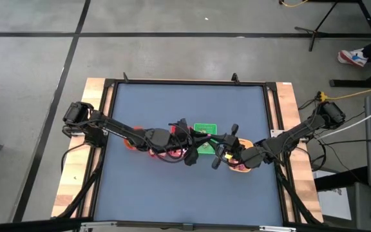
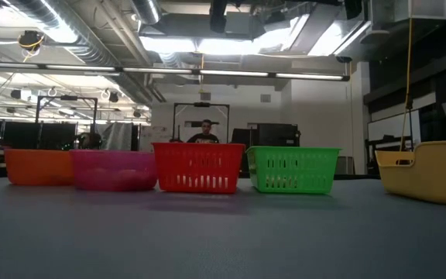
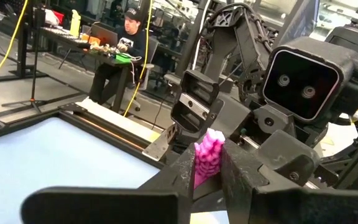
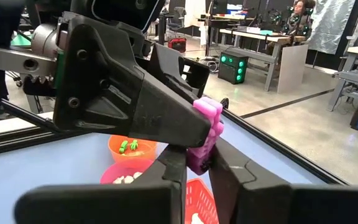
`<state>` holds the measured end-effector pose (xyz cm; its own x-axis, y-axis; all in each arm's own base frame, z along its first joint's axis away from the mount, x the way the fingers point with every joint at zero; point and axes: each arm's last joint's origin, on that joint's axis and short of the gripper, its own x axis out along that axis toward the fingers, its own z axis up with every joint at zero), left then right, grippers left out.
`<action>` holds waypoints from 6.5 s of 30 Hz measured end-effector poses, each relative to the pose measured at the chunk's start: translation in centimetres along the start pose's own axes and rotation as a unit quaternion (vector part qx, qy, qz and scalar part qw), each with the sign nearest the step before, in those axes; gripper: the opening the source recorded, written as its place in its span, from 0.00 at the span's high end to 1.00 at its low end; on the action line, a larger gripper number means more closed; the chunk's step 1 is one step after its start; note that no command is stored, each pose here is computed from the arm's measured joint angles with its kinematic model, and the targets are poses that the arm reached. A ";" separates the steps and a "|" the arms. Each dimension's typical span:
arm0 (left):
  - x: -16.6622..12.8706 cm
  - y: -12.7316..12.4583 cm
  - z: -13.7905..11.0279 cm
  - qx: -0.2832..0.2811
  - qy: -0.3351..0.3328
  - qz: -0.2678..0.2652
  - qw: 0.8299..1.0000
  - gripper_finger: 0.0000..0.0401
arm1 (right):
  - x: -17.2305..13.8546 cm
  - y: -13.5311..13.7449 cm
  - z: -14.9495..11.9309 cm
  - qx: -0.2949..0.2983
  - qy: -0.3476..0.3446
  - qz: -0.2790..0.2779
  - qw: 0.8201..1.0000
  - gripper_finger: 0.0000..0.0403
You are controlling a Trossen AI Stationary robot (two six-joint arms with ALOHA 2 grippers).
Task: Sort Halloween decoration
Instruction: Put the pink skeleton toy into the yellow bin, then return to Home Position
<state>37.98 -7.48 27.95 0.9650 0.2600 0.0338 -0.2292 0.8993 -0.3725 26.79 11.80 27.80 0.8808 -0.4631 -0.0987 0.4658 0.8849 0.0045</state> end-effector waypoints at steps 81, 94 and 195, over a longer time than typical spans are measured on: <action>-0.1 0.6 -1.4 0.054 0.070 0.017 0.996 0.60 | -4.7 -5.0 -8.5 -0.162 0.574 0.101 0.796 0.81; -0.1 0.6 -1.4 0.054 0.070 0.017 0.996 0.60 | -4.7 -5.0 -8.5 -0.160 0.576 0.104 0.795 0.51; -20.9 -0.6 8.6 0.241 0.156 0.132 0.949 1.00 | -12.4 -16.5 1.2 -0.051 0.092 0.301 0.948 1.00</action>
<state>16.81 -10.44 35.40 0.8394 0.4497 -0.3052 -0.4276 0.8931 0.1397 8.25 2.88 30.13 0.9499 0.1363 -0.2812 -0.1361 0.9905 0.0201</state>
